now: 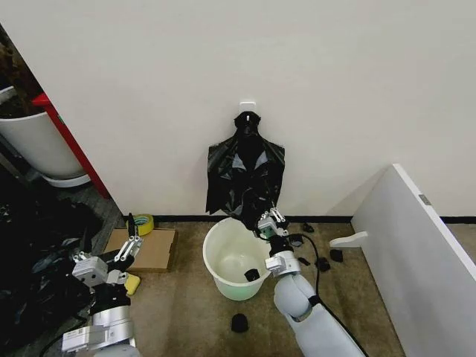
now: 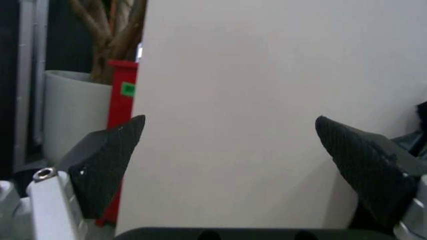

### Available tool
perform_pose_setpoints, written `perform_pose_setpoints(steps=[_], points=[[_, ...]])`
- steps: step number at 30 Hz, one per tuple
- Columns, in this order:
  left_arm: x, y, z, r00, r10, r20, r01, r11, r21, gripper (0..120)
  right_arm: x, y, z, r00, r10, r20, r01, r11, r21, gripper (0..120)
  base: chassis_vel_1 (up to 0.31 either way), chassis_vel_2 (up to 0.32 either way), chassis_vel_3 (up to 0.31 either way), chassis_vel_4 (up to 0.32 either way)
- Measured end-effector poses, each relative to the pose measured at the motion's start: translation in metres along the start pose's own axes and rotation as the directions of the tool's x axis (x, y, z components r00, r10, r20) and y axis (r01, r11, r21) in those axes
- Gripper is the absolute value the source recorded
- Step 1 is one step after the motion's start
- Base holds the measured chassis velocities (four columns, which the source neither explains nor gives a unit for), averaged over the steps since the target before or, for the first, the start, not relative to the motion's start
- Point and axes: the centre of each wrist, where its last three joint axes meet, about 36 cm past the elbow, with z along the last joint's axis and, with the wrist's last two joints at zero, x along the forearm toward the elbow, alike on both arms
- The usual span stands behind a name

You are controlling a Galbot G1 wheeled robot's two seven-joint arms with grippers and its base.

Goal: Place the garbage bag over the trash bin.

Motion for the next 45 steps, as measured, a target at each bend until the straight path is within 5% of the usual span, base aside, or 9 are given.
perform_pose_setpoints(steps=[7,12,13,14,18,21,25,40,45], points=[[-0.022,0.014,0.015,0.971,0.237,0.005,-0.237,0.971,0.027,100,-0.003,-0.006,-0.034,0.998,-0.055,0.028,0.061,0.919,-0.389,0,0.0,0.0,0.0,0.0],[-0.062,0.051,0.04,0.856,0.517,-0.018,-0.516,0.853,-0.081,100,-0.001,-0.007,-0.05,0.99,-0.111,0.092,0.143,0.837,-0.527,0,0.0,0.0,0.0,0.0],[-0.083,0.064,0.044,0.797,0.604,-0.025,-0.601,0.787,-0.137,100,0.0,-0.005,-0.052,0.985,-0.127,0.113,0.169,0.82,-0.547,0,0.0,0.0,0.0,0.0],[-0.083,0.064,0.044,0.797,0.604,-0.025,-0.601,0.787,-0.137,100,0.0,-0.005,-0.052,0.985,-0.127,0.113,0.169,0.82,-0.547,0,0.0,0.0,0.0,0.0],[-0.119,0.078,0.051,0.696,0.716,-0.064,-0.709,0.669,-0.223,100,-0.001,0.0,-0.056,0.977,-0.149,0.152,0.21,0.801,-0.561,0,0.0,0.0,0.0,0.0],[-0.147,0.083,0.063,0.595,0.793,-0.131,-0.789,0.545,-0.282,100,-0.001,0.002,-0.056,0.975,-0.155,0.162,0.22,0.797,-0.563,0,0.0,0.0,0.0,0.0],[-0.169,0.084,0.077,0.534,0.822,-0.196,-0.823,0.453,-0.342,100,0.0,0.003,-0.057,0.974,-0.155,0.164,0.221,0.795,-0.565,0,0.0,0.0,0.0,0.0],[-0.199,0.05,0.116,0.45,0.85,-0.272,-0.841,0.301,-0.45,100,0.005,0.004,-0.068,0.969,-0.158,0.188,0.24,0.783,-0.574,0,0.0,0.0,0.0,0.0],[-0.2,0.036,0.127,0.472,0.831,-0.294,-0.819,0.29,-0.496,100,0.008,0.005,-0.072,0.967,-0.161,0.197,0.247,0.777,-0.579,0,0.0,0.0,0.0,0.0]])
